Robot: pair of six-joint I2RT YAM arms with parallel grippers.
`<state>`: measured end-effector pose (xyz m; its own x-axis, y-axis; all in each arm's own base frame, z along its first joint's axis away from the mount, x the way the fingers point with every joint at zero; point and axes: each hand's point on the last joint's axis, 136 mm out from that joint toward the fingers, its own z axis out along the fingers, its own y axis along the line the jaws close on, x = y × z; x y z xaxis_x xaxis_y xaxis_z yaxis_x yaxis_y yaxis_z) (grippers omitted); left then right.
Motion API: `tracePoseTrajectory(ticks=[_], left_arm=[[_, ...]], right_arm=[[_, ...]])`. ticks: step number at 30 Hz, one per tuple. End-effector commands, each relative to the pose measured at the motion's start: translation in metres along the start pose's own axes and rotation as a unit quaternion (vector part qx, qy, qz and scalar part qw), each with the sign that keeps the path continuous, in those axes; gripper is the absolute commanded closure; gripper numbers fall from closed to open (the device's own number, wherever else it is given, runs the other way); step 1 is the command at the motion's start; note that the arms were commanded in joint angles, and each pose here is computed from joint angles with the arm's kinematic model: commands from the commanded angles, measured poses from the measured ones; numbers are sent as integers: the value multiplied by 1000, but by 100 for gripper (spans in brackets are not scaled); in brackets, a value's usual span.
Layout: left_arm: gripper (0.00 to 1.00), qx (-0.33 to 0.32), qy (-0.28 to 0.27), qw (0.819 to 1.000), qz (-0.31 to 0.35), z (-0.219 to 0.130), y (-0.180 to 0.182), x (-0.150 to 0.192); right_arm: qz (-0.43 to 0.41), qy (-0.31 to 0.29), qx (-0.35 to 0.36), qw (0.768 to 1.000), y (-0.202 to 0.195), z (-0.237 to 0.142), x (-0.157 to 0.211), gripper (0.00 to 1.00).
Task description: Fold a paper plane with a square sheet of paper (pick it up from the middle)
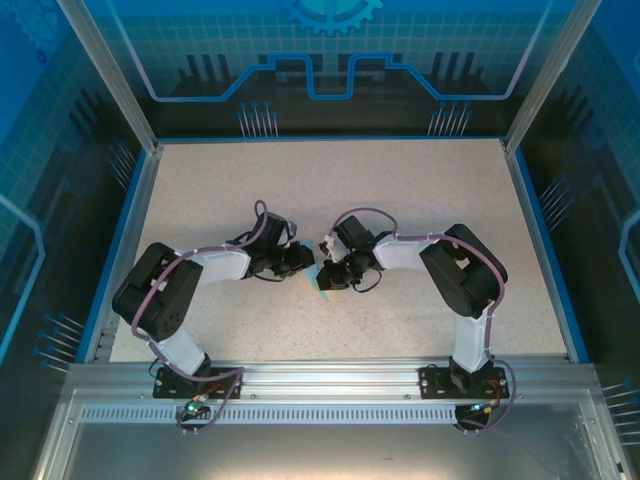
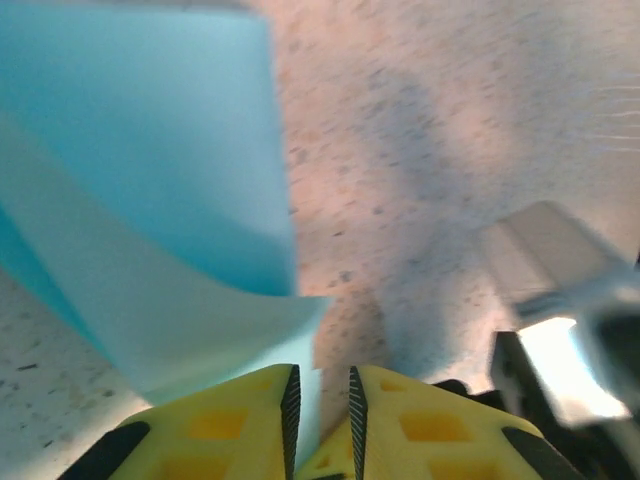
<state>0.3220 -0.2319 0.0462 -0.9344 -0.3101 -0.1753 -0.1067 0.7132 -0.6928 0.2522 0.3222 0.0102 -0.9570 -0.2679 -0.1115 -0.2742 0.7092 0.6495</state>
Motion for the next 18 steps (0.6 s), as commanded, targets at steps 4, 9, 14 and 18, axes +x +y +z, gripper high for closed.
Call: tracePoseTrajectory(ticks=[4, 9, 14, 18], left_arm=[[73, 19, -49, 997, 55, -27, -14, -25], [71, 31, -56, 994, 94, -28, -12, -23], [72, 34, -60, 989, 134, -24, -6, -21], [76, 34, -60, 984, 162, -23, -1, -19]], right_arm=[[55, 51, 58, 995, -46, 2, 34, 94], [58, 51, 52, 996, -45, 1, 32, 93], [64, 53, 48, 995, -45, 2, 31, 94], [65, 55, 48, 995, -46, 2, 31, 94]])
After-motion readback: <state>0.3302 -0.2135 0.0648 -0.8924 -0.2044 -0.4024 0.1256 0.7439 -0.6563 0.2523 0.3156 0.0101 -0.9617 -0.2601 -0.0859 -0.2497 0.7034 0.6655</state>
